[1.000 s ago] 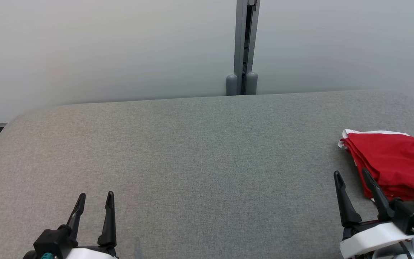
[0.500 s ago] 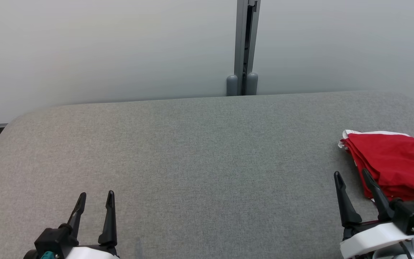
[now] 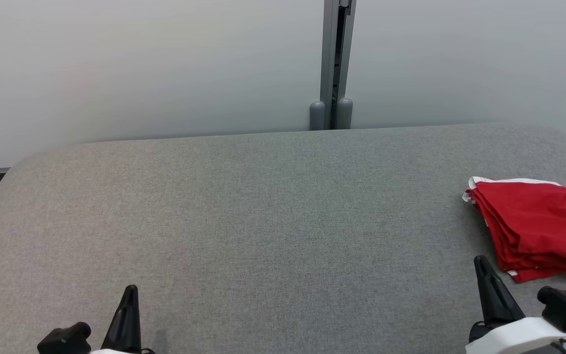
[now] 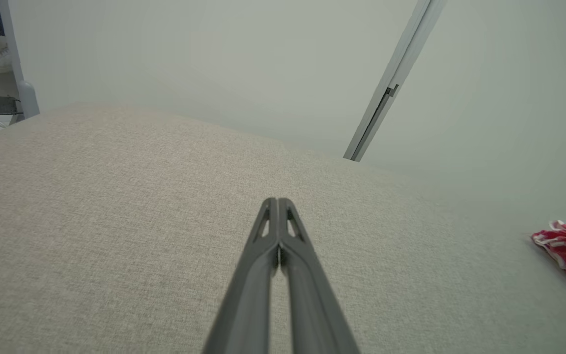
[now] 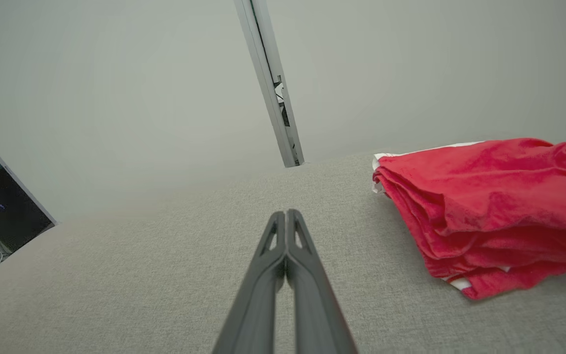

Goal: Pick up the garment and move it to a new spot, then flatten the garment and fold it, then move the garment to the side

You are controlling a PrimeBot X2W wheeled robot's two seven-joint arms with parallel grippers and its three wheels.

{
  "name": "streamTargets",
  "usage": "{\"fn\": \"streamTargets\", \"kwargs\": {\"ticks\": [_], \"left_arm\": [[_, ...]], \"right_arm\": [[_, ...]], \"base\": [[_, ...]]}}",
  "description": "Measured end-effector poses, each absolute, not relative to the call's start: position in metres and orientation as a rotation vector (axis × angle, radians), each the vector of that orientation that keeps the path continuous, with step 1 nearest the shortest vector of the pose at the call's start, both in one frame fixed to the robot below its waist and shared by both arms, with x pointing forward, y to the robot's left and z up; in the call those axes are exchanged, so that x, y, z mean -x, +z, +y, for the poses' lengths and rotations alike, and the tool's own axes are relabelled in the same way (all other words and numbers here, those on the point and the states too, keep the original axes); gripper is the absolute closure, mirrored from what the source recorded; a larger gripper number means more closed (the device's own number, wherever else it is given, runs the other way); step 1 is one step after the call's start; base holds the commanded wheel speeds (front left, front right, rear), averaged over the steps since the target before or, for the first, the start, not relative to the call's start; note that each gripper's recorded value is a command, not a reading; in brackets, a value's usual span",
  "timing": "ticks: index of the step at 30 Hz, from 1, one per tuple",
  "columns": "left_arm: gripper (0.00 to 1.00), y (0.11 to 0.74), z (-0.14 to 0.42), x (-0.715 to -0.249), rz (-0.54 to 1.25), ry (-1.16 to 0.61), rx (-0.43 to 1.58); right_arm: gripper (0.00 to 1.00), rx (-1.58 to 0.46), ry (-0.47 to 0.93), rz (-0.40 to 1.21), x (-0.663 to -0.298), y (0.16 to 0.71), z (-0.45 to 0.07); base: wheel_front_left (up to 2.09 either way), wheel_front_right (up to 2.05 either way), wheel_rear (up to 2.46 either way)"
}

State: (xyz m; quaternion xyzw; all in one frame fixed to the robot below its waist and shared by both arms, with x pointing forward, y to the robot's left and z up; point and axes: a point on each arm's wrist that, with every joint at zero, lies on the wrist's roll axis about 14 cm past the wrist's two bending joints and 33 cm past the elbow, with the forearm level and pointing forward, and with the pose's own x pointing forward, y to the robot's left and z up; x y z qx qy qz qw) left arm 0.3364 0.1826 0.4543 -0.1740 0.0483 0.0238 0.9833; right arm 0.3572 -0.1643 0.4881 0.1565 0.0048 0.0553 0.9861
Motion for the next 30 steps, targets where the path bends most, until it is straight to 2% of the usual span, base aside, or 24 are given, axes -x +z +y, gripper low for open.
{"fn": "streamTargets", "kwargs": {"ticks": [30], "left_arm": [[1.00,0.464,0.193,-0.354,0.096,0.106,0.802]], "right_arm": [[1.00,-0.772,0.001,0.046,-0.368,0.488,-0.185]], "base": [[0.00,0.00,0.00]]}}
